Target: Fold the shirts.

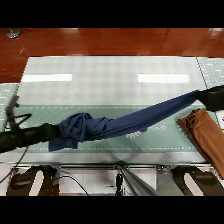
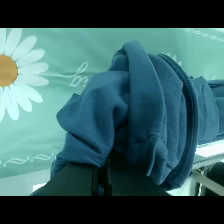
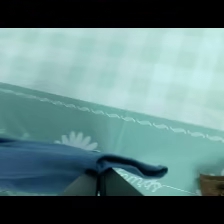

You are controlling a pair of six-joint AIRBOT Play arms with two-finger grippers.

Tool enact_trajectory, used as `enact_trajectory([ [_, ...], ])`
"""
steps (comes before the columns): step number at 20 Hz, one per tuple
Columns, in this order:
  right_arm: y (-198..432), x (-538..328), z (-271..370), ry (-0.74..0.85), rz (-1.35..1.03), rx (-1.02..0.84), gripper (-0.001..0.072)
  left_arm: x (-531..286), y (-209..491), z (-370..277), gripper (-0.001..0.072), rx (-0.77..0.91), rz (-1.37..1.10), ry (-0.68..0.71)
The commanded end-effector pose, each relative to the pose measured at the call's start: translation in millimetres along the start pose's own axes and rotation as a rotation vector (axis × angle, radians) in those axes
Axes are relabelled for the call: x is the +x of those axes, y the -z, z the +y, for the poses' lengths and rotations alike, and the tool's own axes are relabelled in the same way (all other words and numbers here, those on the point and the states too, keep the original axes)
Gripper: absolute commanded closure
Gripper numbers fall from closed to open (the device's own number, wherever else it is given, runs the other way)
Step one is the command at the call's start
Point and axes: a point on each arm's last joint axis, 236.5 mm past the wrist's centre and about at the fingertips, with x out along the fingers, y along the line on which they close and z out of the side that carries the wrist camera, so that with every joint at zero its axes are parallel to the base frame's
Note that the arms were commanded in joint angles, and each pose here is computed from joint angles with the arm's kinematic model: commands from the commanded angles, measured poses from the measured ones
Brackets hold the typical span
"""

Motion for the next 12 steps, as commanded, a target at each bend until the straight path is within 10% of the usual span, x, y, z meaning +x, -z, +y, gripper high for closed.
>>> enact_trajectory([
  [1, 5, 70, -40, 0.060, 0.077, 0.069, 0.0680, 49, -9, 37, 0.0684, -0.164, -0.111, 0.012],
  [9, -54, 206, -40, -0.162, 0.072, 0.315, 0.0679, 90, -89, 43, 0.0681, -0.256, -0.232, 0.068],
  [10, -57, 219, -38, -0.191, 0.088, 0.348, 0.0679, 97, -92, 40, 0.0617, -0.242, -0.202, 0.067],
  [12, -62, 237, -38, -0.222, 0.115, 0.396, 0.0623, 106, -105, 37, 0.0009, -0.259, -0.169, 0.067],
])
